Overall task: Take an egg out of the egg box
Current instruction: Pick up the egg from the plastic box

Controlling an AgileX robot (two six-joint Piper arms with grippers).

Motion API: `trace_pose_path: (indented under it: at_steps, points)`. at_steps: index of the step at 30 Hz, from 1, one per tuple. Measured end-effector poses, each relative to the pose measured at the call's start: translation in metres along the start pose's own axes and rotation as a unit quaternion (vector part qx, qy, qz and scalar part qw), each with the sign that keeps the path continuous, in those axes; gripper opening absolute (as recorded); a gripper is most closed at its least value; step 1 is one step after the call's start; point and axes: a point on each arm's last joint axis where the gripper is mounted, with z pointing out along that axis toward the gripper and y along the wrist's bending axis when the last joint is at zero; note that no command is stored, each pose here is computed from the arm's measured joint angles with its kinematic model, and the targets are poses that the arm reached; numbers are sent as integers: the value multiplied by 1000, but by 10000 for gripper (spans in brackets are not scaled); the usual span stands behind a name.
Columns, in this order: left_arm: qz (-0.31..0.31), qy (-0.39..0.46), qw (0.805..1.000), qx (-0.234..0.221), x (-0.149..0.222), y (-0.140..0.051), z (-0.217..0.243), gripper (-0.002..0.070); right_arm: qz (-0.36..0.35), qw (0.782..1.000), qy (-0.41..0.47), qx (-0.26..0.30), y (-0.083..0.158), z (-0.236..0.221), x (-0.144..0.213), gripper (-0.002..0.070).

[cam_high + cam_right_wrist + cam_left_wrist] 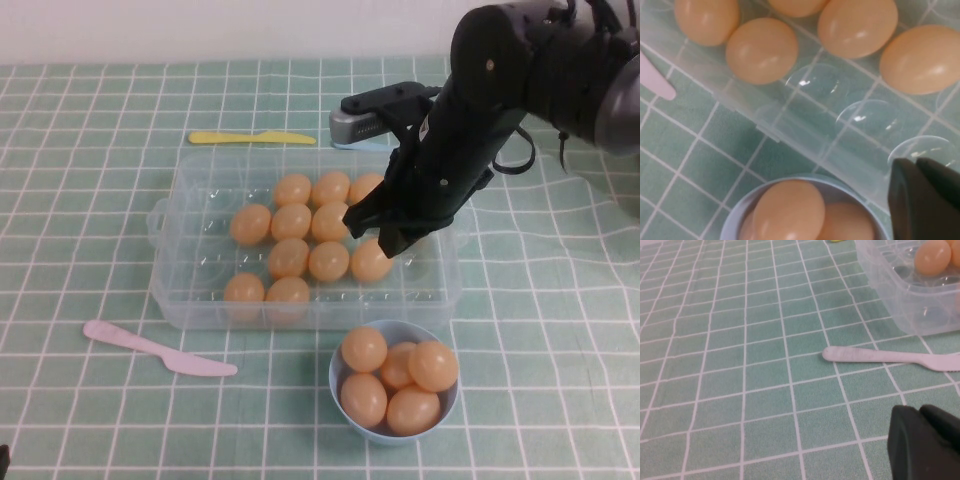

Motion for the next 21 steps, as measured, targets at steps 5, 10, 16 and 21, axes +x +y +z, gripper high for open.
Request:
trace_pose_path:
  at_steps: [5,10,16,21]
  points:
    - [0,0,1000,0,0,0,0,-3,13,1000,10,2,-1,8,-1,70]
    - [0,0,1000,0,0,0,0,-3,74,997,12,3,-3,19,-3,316]
    - [0,0,1000,0,0,0,0,-3,137,991,-9,3,-5,28,-9,442]
    - [0,0,1000,0,0,0,0,-3,182,983,-24,1,-7,36,-13,452]
